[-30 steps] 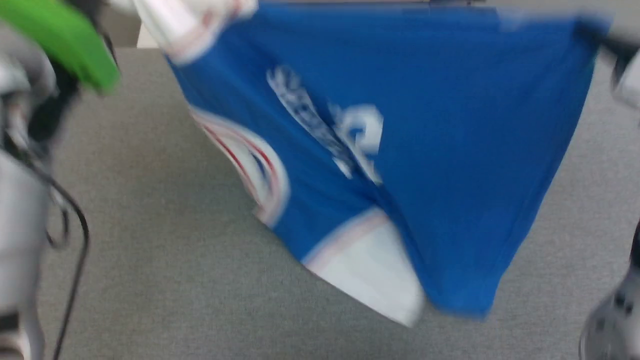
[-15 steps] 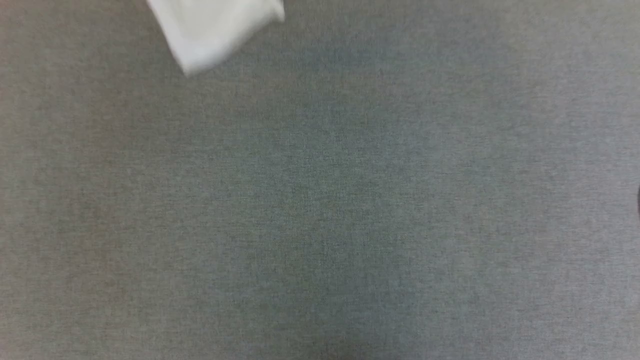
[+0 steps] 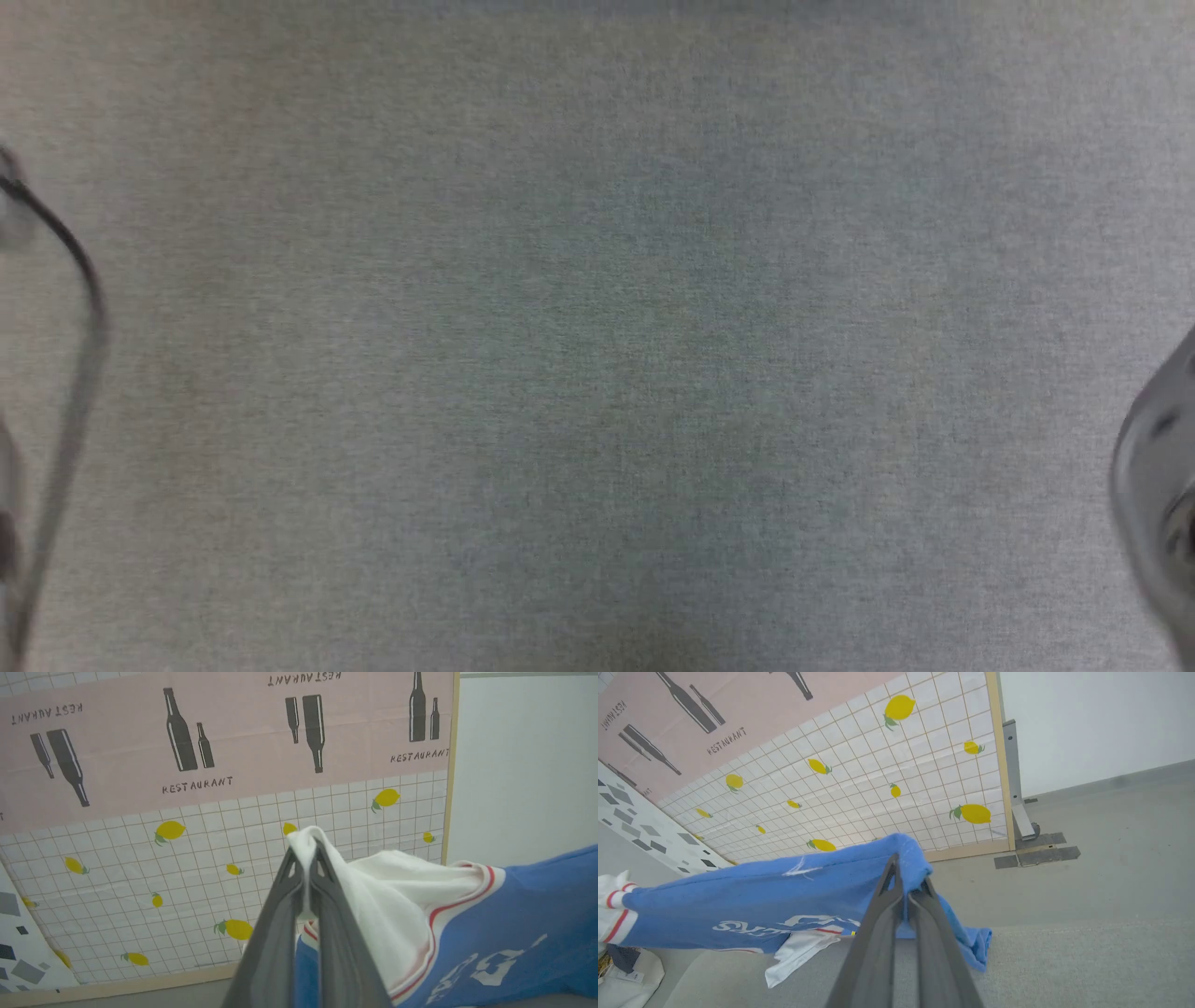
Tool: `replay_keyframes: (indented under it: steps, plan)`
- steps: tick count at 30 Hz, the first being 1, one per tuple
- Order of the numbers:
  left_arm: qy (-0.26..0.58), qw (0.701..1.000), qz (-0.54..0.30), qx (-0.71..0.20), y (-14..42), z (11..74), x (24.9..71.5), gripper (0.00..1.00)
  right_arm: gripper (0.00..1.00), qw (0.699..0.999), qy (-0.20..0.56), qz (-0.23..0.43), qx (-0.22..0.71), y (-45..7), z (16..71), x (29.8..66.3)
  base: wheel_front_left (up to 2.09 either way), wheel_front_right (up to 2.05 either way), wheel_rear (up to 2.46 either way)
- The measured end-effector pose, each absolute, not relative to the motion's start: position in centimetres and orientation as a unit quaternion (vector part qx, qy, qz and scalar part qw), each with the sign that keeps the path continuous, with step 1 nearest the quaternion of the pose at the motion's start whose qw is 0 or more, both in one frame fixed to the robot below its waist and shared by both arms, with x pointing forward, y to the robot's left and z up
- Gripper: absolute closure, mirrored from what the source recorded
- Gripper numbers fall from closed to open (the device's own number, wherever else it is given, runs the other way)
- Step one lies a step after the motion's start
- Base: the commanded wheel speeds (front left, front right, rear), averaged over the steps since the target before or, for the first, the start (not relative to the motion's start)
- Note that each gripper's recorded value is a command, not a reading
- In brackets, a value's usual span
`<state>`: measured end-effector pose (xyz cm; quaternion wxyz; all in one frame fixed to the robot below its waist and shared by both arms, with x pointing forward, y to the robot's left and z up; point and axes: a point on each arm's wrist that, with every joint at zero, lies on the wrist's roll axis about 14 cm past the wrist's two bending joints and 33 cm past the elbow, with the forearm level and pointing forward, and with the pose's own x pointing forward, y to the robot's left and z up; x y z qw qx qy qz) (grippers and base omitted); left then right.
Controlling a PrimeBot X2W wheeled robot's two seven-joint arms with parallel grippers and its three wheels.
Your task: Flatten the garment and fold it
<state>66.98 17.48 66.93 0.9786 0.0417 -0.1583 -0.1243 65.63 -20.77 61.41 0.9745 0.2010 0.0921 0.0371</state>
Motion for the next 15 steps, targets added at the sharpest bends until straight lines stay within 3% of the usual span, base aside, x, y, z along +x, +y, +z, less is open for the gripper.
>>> replay_keyframes:
  steps: [6, 15]
  plan:
    - [-0.074, 0.989, -0.129, 0.015, 18.2, 57.8, 61.9, 1.0, 1.0, 0.959, 0.15, 0.045, 0.235, -20.3, 54.8, 60.4, 0.0, 0.0, 0.0]
    - [0.057, 0.991, -0.096, -0.067, 18.7, 47.6, 48.5, 1.0, 1.0, 0.936, 0.233, 0.038, 0.263, -20.1, 47.2, 47.5, 0.0, 0.0, 0.0]
